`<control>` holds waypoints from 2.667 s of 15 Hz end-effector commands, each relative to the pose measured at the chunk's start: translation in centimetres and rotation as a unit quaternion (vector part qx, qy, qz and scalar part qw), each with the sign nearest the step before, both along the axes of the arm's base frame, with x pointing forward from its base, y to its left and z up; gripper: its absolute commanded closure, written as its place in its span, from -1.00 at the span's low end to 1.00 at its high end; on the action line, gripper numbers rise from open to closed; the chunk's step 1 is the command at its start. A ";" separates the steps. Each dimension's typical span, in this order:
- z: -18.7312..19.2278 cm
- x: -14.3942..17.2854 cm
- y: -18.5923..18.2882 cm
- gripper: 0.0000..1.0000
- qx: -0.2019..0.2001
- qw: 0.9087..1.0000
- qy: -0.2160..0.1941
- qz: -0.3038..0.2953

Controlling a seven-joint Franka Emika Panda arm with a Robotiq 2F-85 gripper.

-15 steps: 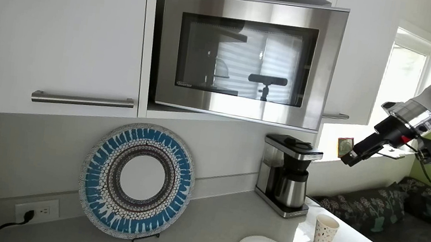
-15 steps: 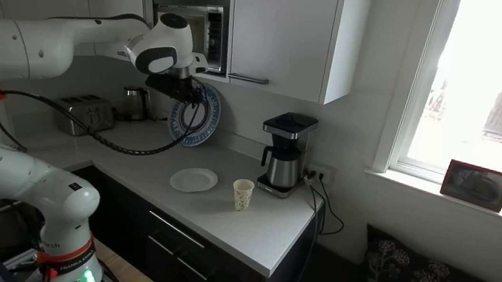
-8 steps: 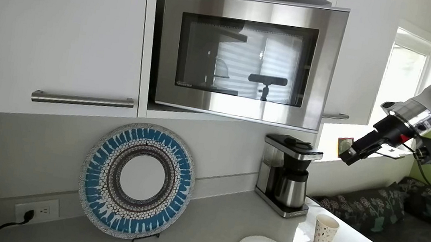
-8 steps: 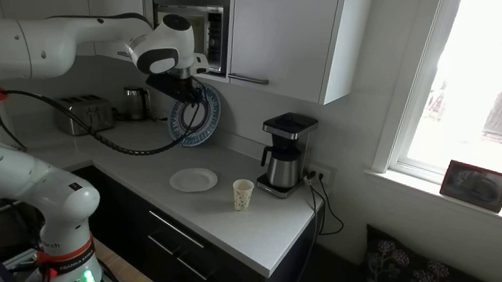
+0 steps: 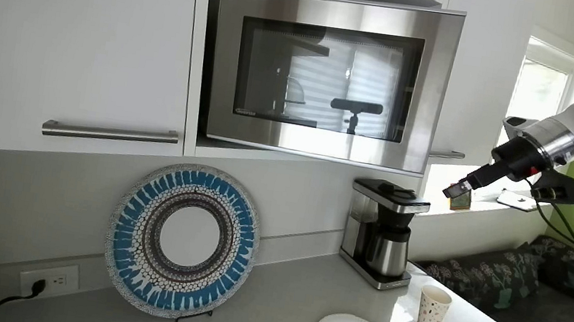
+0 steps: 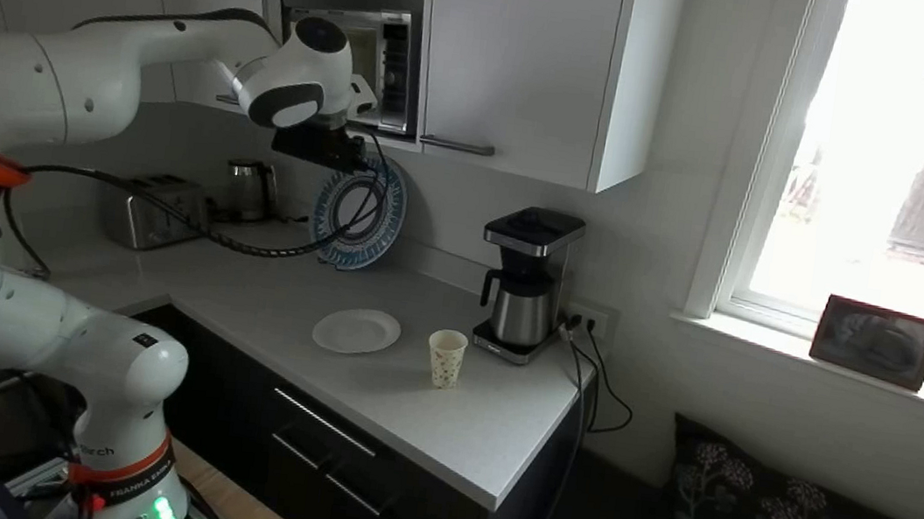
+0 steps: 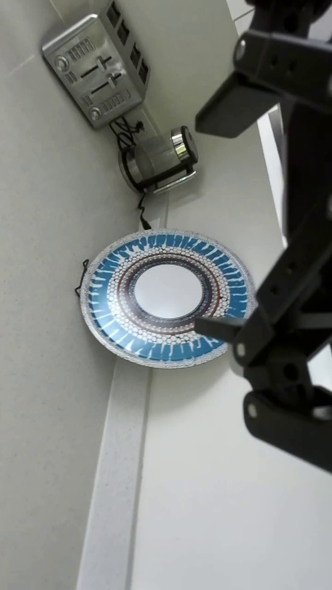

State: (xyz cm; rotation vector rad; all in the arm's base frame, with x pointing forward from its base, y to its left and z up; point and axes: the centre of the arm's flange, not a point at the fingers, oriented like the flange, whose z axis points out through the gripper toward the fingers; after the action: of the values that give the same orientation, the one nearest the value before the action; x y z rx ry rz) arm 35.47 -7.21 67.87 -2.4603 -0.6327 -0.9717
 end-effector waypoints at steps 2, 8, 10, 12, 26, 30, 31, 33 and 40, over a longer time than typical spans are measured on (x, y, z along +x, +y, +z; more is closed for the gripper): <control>1.2 0.5 1.0 -1.00 0.011 0.993 -0.117 0.032; 2.4 0.8 1.3 -1.00 0.013 0.991 -0.124 0.038; 3.9 0.6 1.5 -1.00 0.025 0.984 -0.170 0.055; 5.2 0.4 2.0 -1.00 0.041 0.973 -0.212 0.076; 5.7 1.3 6.9 -1.00 0.165 0.932 -0.261 0.192; 5.6 -0.8 7.9 -1.00 0.173 0.928 -0.221 0.246; 5.7 -1.2 8.1 -1.00 0.168 0.927 -0.217 0.255; 5.8 -2.3 8.3 -1.00 0.169 0.924 -0.208 0.274; 5.6 -5.1 10.1 -1.00 0.195 0.896 -0.158 0.367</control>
State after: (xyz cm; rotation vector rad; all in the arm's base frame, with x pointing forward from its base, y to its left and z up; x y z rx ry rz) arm 31.21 2.38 73.54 -1.5664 -1.2111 -1.0966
